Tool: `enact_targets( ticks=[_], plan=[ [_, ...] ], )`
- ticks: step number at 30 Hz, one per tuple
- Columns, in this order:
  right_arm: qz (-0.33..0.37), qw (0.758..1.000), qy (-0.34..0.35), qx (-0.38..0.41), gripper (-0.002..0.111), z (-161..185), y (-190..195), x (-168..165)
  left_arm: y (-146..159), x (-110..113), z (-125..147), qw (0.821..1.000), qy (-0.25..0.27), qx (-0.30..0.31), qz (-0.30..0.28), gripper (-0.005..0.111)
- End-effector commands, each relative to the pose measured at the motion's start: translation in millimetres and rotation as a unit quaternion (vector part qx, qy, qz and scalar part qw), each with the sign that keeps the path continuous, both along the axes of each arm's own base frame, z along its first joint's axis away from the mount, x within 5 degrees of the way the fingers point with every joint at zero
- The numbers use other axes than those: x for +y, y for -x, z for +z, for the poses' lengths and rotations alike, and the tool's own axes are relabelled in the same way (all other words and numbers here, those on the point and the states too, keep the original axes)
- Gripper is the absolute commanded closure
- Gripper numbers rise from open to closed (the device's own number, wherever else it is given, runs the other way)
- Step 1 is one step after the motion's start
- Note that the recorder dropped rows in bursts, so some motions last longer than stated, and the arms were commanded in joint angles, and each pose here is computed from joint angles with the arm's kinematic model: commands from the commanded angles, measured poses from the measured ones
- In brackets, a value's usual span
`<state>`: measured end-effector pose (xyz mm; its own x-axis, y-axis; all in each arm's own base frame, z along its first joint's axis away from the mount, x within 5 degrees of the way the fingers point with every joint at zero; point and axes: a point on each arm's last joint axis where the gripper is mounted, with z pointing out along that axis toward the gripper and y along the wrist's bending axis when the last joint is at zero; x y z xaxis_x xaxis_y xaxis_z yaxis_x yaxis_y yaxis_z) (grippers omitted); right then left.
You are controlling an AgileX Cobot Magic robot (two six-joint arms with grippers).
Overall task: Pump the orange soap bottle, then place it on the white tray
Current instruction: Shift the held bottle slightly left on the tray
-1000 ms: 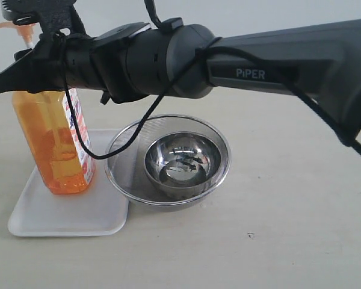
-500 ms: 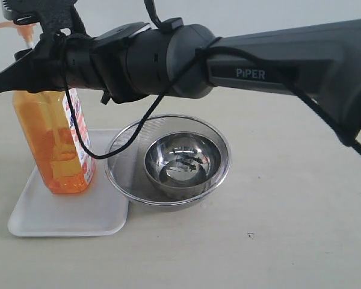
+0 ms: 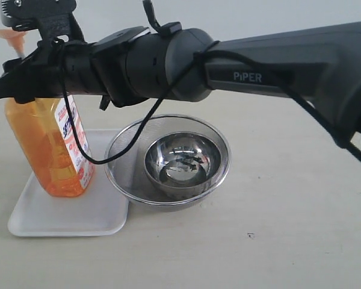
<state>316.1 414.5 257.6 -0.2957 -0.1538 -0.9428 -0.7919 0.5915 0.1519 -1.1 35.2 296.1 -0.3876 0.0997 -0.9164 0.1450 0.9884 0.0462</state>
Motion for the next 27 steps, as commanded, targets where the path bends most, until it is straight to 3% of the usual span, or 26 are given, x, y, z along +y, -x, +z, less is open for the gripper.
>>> enact_targets(
  ticks=[1,19,27],
  plan=[
    [0.006,1.0,0.004,0.008,0.045,-5.6,0.6,0.4,0.1,0.0,-0.4,1.0,0.0,-0.006,-0.002,0.102],
    [0.05,0.998,-0.013,-0.04,0.045,41.6,15.2,-7.9,0.1,0.0,-0.4,1.0,0.0,-0.006,-0.002,0.102],
    [0.052,0.998,-0.002,-0.033,0.045,39.1,18.3,-12.9,0.1,0.0,-0.4,1.0,0.0,-0.006,-0.002,0.102]
  ],
)
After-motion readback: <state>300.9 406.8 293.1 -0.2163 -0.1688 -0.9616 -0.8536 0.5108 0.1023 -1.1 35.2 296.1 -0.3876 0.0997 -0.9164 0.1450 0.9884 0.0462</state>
